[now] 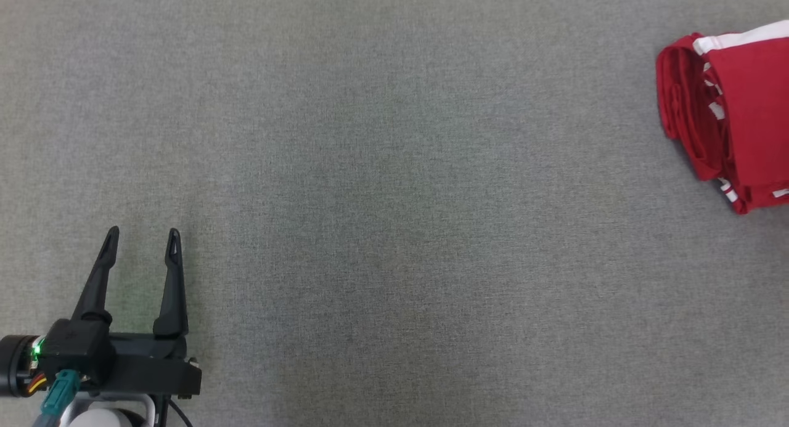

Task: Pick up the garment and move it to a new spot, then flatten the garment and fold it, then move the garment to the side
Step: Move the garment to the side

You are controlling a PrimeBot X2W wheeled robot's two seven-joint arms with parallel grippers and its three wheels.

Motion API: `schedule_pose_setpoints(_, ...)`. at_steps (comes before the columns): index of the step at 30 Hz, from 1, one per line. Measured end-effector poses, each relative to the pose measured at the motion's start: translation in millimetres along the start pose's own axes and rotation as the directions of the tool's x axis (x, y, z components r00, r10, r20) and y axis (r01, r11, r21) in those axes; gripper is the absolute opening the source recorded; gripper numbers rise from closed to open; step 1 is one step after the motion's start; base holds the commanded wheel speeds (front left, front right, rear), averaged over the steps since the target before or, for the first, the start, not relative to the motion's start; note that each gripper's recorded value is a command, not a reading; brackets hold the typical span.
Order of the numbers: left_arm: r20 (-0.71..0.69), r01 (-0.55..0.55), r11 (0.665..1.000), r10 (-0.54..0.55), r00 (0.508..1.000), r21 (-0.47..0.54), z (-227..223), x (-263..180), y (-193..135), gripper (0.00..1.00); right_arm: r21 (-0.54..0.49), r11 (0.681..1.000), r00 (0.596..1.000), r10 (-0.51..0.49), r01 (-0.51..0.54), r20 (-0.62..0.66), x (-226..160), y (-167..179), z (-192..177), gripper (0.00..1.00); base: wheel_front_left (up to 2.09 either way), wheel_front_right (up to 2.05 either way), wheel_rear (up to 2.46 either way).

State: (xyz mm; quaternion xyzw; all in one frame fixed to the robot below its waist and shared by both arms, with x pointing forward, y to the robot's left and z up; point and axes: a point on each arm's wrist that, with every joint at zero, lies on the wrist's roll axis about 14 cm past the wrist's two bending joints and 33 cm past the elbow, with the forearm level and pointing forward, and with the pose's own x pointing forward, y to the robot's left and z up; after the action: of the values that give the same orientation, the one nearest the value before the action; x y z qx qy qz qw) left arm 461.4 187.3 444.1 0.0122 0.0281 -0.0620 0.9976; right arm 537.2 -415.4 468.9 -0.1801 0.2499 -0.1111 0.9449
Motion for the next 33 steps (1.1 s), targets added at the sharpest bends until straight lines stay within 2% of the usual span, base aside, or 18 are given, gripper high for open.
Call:
schedule_pose_setpoints(5,0.001,-0.011,1.000,0.011,1.000,-0.012,4.0,-9.8,-1.6,1.00,0.083,0.996,0.980,-0.028,0.012,0.198,-12.7,-7.4,51.7,1.00,0.00,0.00,0.00)
schedule_pose_setpoints(8,0.005,-0.017,1.000,0.017,1.000,-0.018,7.2,-15.2,-2.2,1.00,0.098,0.995,0.967,-0.020,-0.005,0.256,-20.4,-3.1,67.3,1.00,0.00,0.00,0.00)
schedule_pose_setpoints(10,0.014,-0.027,0.999,0.027,1.000,-0.028,12.8,-24.3,-2.7,1.00,0.128,0.991,0.936,-0.003,-0.045,0.352,-35.1,5.5,97.0,1.00,0.00,0.00,0.00)
schedule_pose_setpoints(11,0.014,-0.027,0.999,0.027,1.000,-0.028,12.8,-24.3,-2.7,1.00,0.128,0.991,0.936,-0.003,-0.045,0.352,-35.1,5.5,97.0,1.00,0.00,0.00,0.00)
schedule_pose_setpoints(13,0.018,-0.035,0.999,0.035,0.999,-0.032,15.8,-32.2,-3.3,1.00,0.149,0.984,0.910,0.024,-0.093,0.413,-46.5,18.5,116.3,1.00,0.00,0.00,0.00)
schedule_pose_setpoints(17,0.037,-0.043,0.998,0.044,0.998,-0.044,24.8,-45.3,-5.5,1.00,0.181,0.965,0.840,0.065,-0.191,0.538,-76.5,39.2,147.6,1.00,0.00,0.00,0.00)
schedule_pose_setpoints(24,0.072,-0.053,0.997,0.057,0.996,-0.049,39.2,-67.2,-8.4,1.00,0.221,0.922,0.765,0.112,-0.319,0.634,-123.5,79.8,142.4,1.00,0.00,0.00,0.00)
schedule_pose_setpoints(29,0.101,-0.056,0.997,0.060,0.993,-0.047,49.1,-79.0,-9.1,1.00,0.255,0.890,0.736,0.122,-0.378,0.666,-152.4,106.5,122.3,1.00,0.00,0.00,0.00)
schedule_pose_setpoints(33,0.114,-0.074,0.997,0.077,0.990,-0.035,53.6,-92.1,-6.0,1.00,0.268,0.872,0.728,0.135,-0.409,0.672,-179.1,131.0,94.2,1.00,0.00,0.00,0.00)
